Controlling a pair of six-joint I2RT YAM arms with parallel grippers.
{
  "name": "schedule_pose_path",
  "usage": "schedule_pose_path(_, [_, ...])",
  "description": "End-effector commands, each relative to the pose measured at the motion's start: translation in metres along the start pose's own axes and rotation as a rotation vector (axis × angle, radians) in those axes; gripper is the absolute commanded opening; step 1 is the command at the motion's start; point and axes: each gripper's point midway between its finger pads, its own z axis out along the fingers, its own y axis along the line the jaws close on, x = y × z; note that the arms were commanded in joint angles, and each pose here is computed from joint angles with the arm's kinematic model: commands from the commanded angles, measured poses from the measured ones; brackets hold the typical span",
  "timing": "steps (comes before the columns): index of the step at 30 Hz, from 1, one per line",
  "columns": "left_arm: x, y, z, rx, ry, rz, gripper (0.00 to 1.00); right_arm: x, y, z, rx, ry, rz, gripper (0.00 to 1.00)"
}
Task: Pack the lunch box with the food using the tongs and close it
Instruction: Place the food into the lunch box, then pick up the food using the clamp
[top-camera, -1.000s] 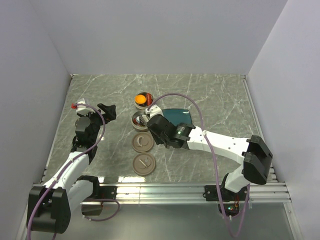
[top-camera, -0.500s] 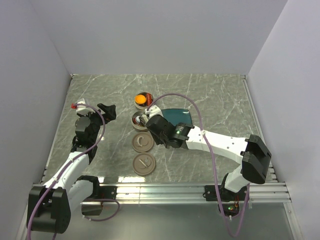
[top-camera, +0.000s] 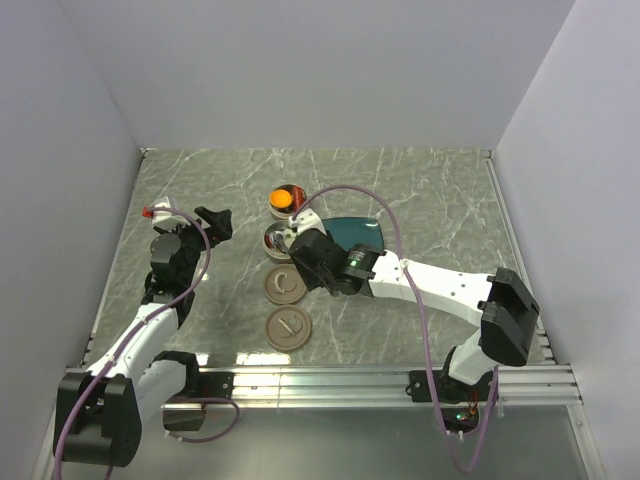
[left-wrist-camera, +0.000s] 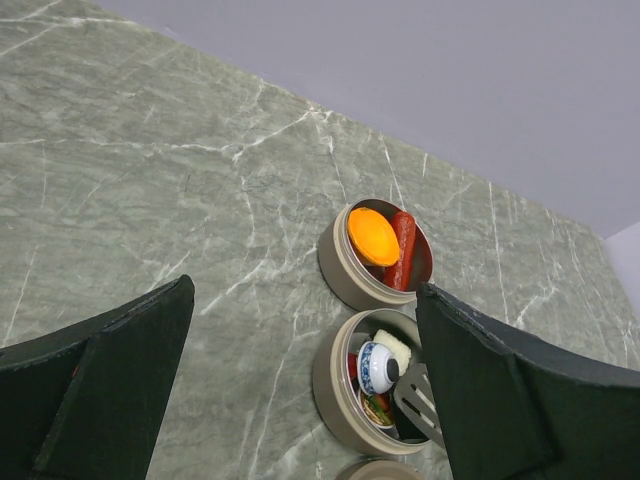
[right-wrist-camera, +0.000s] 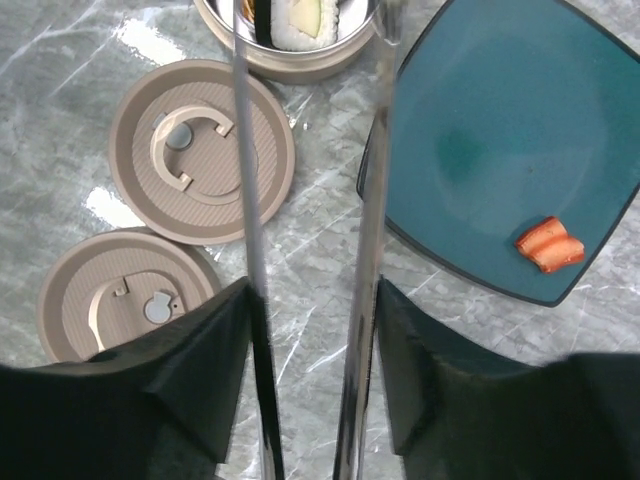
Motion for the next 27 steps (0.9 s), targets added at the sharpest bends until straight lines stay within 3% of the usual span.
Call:
schedule_pose_path(1, [-0.020, -0.010, 0.002, 0.030, -0.058, -0.005, 0.99, -0.029, -0.003, -0.017, 0.005, -0.090, 0.038, 0.60])
schedule_pose_path(11, [-0.019, -0.010, 0.002, 0.029, -0.055, -0.006, 1.00, -0.040, -0.017, -0.036, 0.036, -0.157, 0.084, 0.61])
schedule_pose_path(17, [-0.019, -0.010, 0.002, 0.030, -0.056, -0.005, 0.99, -0.025, -0.044, -0.057, 0.107, -0.173, 0.148, 0.61])
schedule_pose_path(27, [-0.019, -0.011, 0.002, 0.034, -0.054, -0.003, 0.99, 0.062, -0.088, -0.076, 0.243, -0.052, 0.285, 0.61])
